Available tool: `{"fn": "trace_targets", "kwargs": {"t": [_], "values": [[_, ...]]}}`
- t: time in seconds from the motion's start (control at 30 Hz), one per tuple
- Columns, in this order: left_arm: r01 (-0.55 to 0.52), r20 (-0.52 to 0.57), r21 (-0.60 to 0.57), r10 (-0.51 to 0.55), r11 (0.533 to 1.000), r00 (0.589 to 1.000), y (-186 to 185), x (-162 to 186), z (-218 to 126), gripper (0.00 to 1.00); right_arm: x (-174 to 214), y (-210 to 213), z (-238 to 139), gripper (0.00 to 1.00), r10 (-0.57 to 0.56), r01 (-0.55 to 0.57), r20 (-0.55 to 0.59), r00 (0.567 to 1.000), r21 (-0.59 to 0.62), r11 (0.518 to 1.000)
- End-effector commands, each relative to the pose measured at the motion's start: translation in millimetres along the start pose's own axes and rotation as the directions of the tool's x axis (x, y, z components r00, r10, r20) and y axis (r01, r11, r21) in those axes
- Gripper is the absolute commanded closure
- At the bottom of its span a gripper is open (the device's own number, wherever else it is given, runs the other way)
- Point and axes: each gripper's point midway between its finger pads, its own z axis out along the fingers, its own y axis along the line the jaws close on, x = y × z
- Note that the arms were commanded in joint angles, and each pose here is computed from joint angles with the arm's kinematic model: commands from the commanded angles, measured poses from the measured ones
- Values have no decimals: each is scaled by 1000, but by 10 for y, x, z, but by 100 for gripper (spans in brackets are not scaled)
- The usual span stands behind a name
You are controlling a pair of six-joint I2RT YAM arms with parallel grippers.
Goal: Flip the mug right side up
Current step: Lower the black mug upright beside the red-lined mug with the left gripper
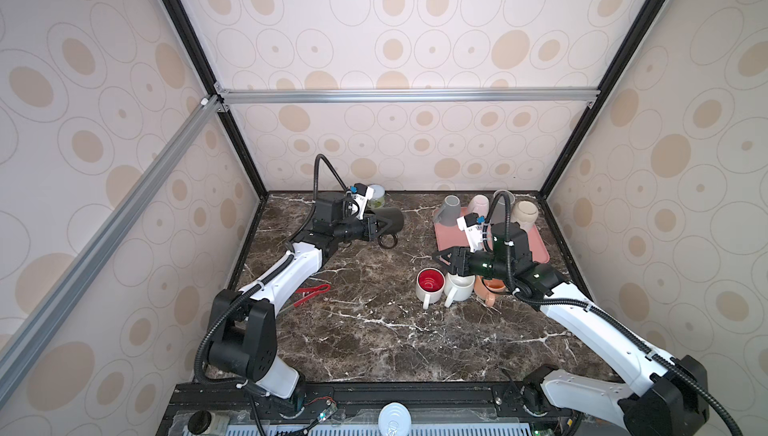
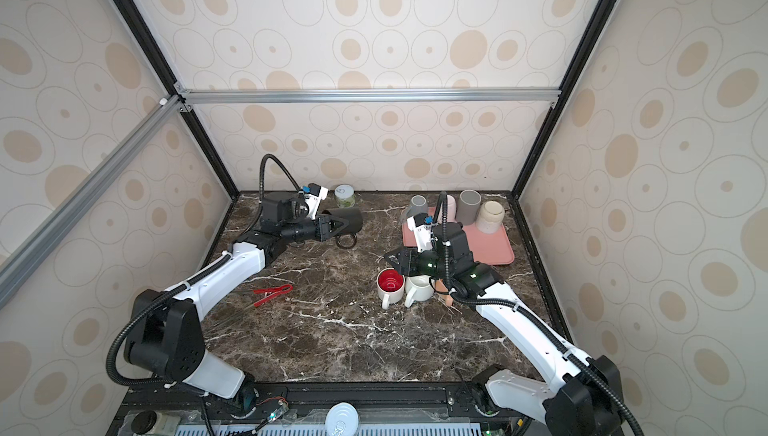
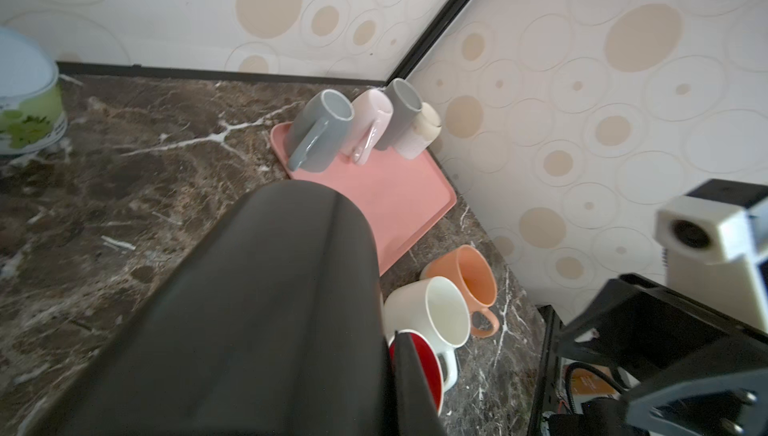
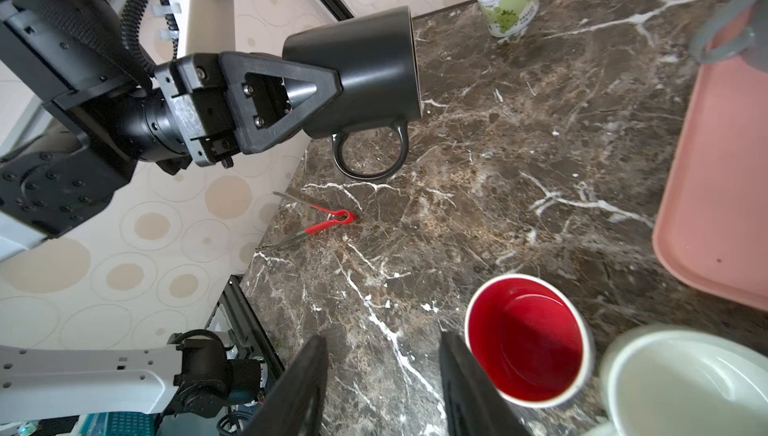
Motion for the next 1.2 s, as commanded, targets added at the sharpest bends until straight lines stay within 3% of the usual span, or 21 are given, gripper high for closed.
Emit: {"fn": "trace_targets", "kwargs": {"t": [0.0, 0.13, 0.23, 0.33, 0.93, 1.17], "values": [[-171, -61, -48, 168, 984, 984, -171, -67, 117, 100, 98, -175, -52, 53, -10, 11, -16, 1000, 95, 995], [-261, -222, -85, 237, 962, 946, -188, 172, 417, 100, 118, -435, -118, 53, 20, -16, -13, 1000, 248, 969], [-328, -319, -120, 277, 937, 906, -161, 314, 595, 100, 141, -705, -232, 53, 60, -57, 6, 998, 403, 914], [-393, -387, -134, 317, 910, 866, -157, 419, 749, 100, 166, -866, -329, 53, 90, -93, 30, 995, 480, 873], [-563, -604, -90, 404, 822, 687, -199, 847, 1429, 100, 292, -1190, -737, 52, 179, -236, 156, 971, 560, 794], [-605, -640, -92, 419, 791, 644, -218, 943, 1514, 100, 318, -1245, -814, 52, 183, -257, 185, 966, 568, 782]]}}
